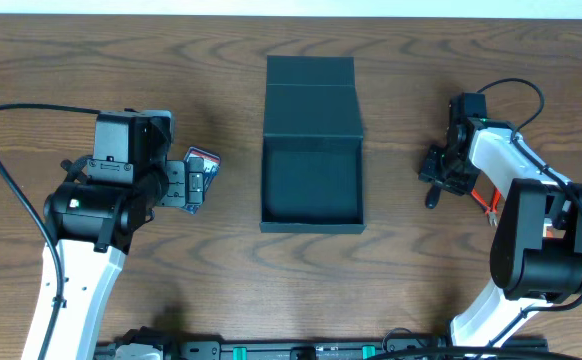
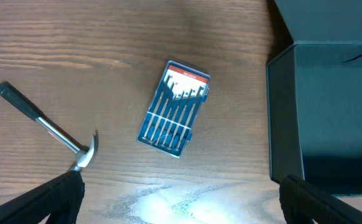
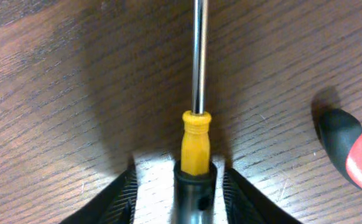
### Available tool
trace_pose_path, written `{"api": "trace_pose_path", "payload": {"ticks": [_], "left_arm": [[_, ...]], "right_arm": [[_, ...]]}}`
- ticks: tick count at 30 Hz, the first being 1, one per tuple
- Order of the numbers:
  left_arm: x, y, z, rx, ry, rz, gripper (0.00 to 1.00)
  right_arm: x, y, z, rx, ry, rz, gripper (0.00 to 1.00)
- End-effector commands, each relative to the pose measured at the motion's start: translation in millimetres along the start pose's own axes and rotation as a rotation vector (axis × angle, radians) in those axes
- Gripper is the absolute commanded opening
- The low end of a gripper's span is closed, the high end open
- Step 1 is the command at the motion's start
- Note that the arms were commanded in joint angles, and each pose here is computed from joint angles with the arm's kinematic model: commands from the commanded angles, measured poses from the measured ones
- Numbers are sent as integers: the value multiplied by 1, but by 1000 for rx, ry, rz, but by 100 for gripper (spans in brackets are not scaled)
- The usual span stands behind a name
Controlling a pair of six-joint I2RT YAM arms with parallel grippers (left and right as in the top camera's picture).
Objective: Pack container
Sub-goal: 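Close the right gripper on the yellow screwdriver handle and lift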
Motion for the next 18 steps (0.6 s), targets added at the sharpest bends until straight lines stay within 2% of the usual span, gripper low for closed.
{"api": "trace_pose_path", "payload": {"ticks": [1, 12, 18], "left_arm": [[6, 1, 5, 11, -27, 18, 98], [6, 1, 5, 11, -27, 18, 98], [6, 1, 5, 11, -27, 18, 98]], "right_arm": [[-19, -5, -27, -34, 103, -7, 40], [-17, -5, -27, -32, 92, -7, 21], [-17, -5, -27, -31, 88, -7, 6]]}}
Point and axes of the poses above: each gripper's point midway between its finger pads, its own z axis back along the fingers, its own y axis along the line the jaws close on, x = y × z, the point moved 9 cm from there along z, back along the fingers, and after that the axes turned 14 degrees about z, right-handed, at the moved point
